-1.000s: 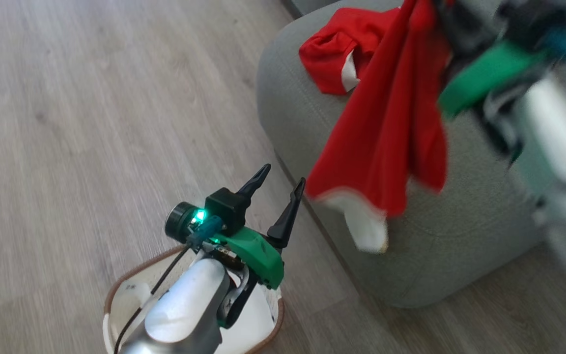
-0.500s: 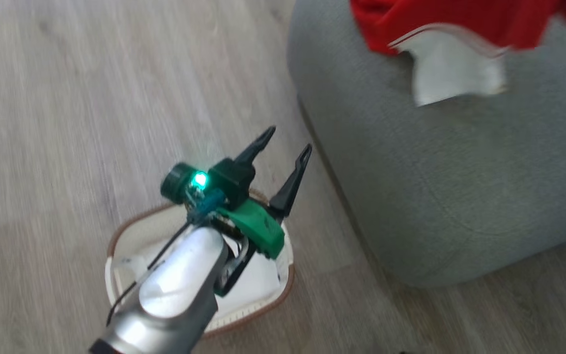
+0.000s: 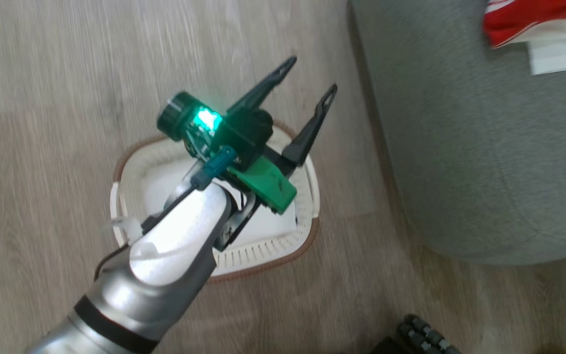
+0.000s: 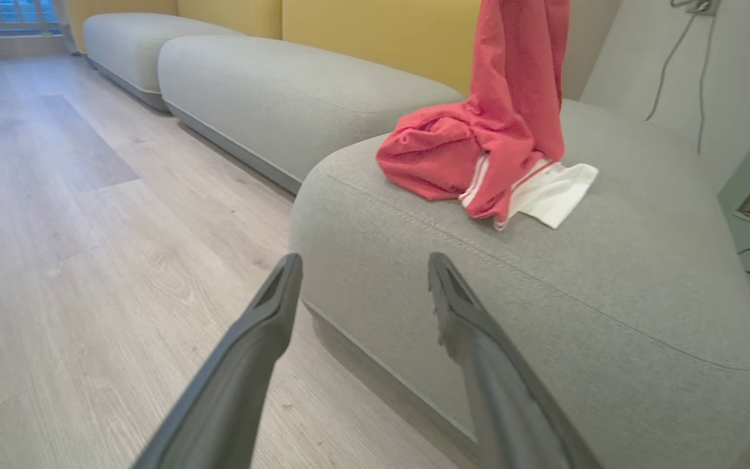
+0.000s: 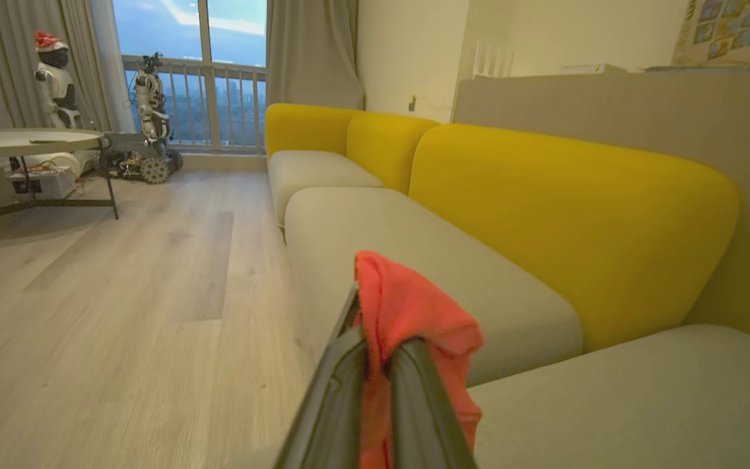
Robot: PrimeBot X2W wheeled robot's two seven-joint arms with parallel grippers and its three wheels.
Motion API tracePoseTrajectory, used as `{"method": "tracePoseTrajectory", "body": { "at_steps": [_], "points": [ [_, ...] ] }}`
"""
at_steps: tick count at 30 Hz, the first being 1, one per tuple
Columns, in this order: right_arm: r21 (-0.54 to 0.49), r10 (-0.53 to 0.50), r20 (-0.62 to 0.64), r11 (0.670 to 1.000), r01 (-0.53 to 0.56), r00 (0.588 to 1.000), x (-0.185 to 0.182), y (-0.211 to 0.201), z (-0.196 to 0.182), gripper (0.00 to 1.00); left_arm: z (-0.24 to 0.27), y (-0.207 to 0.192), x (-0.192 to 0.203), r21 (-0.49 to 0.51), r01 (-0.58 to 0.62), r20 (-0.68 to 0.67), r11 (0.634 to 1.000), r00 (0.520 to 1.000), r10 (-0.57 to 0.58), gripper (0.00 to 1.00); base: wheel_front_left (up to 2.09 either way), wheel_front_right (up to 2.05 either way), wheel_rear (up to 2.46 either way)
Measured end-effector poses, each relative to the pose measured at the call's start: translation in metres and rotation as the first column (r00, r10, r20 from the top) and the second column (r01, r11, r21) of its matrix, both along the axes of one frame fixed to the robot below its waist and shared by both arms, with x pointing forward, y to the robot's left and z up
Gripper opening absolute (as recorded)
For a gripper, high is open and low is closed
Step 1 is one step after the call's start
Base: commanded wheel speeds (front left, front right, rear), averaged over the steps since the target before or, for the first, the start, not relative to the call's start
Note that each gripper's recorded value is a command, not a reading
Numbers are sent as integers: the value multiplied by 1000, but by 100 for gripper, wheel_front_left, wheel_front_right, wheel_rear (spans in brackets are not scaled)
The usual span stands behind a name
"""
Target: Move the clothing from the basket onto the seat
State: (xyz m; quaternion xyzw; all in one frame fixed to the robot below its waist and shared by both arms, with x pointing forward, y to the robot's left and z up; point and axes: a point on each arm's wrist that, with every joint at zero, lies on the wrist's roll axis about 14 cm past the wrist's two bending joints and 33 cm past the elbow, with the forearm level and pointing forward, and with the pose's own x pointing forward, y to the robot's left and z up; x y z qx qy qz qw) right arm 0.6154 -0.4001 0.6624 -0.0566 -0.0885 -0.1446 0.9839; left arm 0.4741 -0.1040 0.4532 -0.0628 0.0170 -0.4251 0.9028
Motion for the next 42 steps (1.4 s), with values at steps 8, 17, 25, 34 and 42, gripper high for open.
{"method": "tracePoseTrajectory", "body": {
  "at_steps": [8,17,25,34,42],
  "points": [
    [144,39,-273,990,1,961,21,35,-166,0,-45,11,14,26,-28,-78,999,996,30,100,0,0,0],
    [179,30,-393,983,44,919,0,38,-224,0,-57,10,13,33,-22,-99,999,995,25,100,0,0,0],
    [179,40,-394,983,34,918,-15,43,-219,100,-49,7,13,42,-13,-78,999,997,17,100,0,0,0],
    [149,72,-371,989,-17,926,-49,49,-202,100,-15,4,8,6,-24,-36,1000,999,25,100,0,0,0],
    [101,158,-238,985,-137,958,-59,74,-141,100,14,17,-8,-28,-96,-26,995,995,95,100,0,0,0]
  ]
}}
